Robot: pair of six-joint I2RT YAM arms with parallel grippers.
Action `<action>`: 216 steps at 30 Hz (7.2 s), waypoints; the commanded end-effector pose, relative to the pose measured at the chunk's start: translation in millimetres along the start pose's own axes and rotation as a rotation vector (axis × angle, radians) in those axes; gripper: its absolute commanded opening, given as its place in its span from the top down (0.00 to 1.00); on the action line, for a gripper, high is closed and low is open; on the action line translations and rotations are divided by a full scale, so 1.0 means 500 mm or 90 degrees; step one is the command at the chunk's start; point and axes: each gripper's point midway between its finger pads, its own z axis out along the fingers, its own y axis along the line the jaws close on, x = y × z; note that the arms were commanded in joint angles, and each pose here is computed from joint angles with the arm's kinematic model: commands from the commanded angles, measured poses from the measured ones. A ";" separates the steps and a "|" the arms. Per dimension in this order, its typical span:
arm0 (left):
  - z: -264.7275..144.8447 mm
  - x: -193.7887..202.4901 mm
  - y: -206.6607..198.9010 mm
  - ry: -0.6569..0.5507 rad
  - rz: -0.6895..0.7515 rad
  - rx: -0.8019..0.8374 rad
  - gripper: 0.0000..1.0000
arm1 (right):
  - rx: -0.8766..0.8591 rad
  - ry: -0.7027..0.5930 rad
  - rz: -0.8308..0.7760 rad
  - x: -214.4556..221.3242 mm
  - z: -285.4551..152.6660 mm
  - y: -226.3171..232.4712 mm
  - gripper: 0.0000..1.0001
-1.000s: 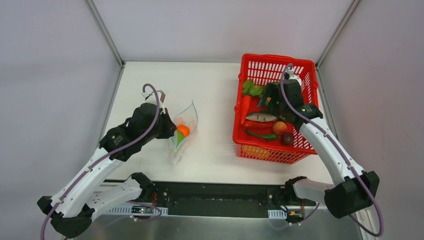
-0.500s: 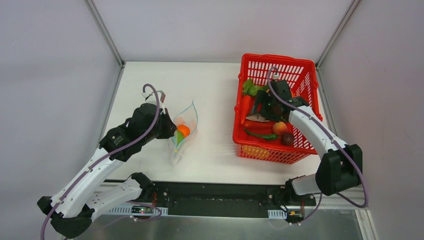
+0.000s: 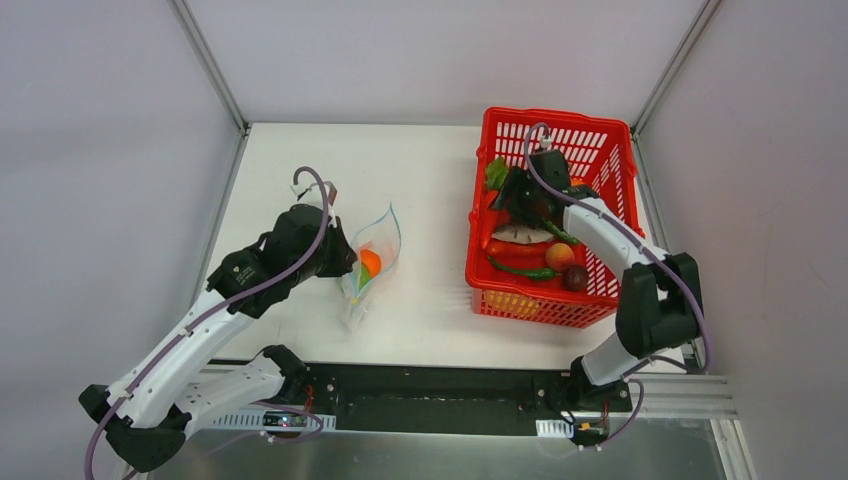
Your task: Place the food in the zip-top bag and seal the zipper
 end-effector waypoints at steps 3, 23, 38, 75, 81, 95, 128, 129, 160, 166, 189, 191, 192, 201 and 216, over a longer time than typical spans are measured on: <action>-0.011 -0.016 -0.010 -0.018 -0.019 0.018 1.00 | -0.008 -0.074 0.083 -0.123 0.073 0.023 0.37; -0.008 -0.016 -0.017 -0.011 -0.007 0.026 1.00 | 0.262 -0.119 0.020 -0.271 0.021 -0.248 0.28; -0.007 -0.009 -0.020 -0.004 -0.002 0.036 1.00 | 0.159 -0.125 0.010 -0.279 0.145 -0.227 0.20; -0.005 -0.002 -0.026 -0.004 -0.021 0.051 1.00 | -0.030 0.062 0.004 -0.029 -0.025 -0.144 0.49; 0.003 0.004 -0.026 -0.004 -0.029 0.052 1.00 | -0.001 0.093 0.003 0.009 -0.040 -0.148 0.37; 0.010 0.004 -0.031 0.002 -0.031 0.053 1.00 | 0.011 0.155 -0.105 0.059 -0.049 -0.115 0.31; 0.014 0.008 -0.036 0.011 -0.034 0.057 1.00 | 0.051 0.188 -0.141 0.093 -0.055 -0.117 0.12; 0.013 0.007 -0.035 0.010 -0.035 0.056 1.00 | 0.055 0.184 -0.140 0.091 -0.052 -0.118 0.14; -0.005 -0.001 -0.038 0.003 -0.033 0.067 1.00 | -0.296 -0.142 -0.093 -0.057 -0.341 0.139 0.57; -0.009 -0.003 -0.050 0.003 -0.037 0.087 1.00 | -0.498 -0.113 -0.084 -0.028 -0.422 0.245 0.58; -0.021 -0.006 -0.085 0.010 -0.044 0.146 1.00 | -0.632 0.146 -0.267 0.290 -0.379 0.518 0.57; -0.024 -0.007 -0.082 0.009 -0.041 0.141 1.00 | -0.579 0.077 -0.323 0.281 -0.343 0.516 0.54; -0.025 -0.007 -0.080 0.008 -0.039 0.139 1.00 | -0.500 -0.003 -0.339 0.243 -0.303 0.506 0.52; -0.037 -0.022 -0.066 -0.023 -0.046 0.123 1.00 | -0.367 -0.018 -0.397 0.237 -0.237 0.453 0.48; -0.032 -0.029 -0.069 -0.026 -0.045 0.120 1.00 | -0.466 0.055 -0.459 0.288 -0.305 0.481 0.23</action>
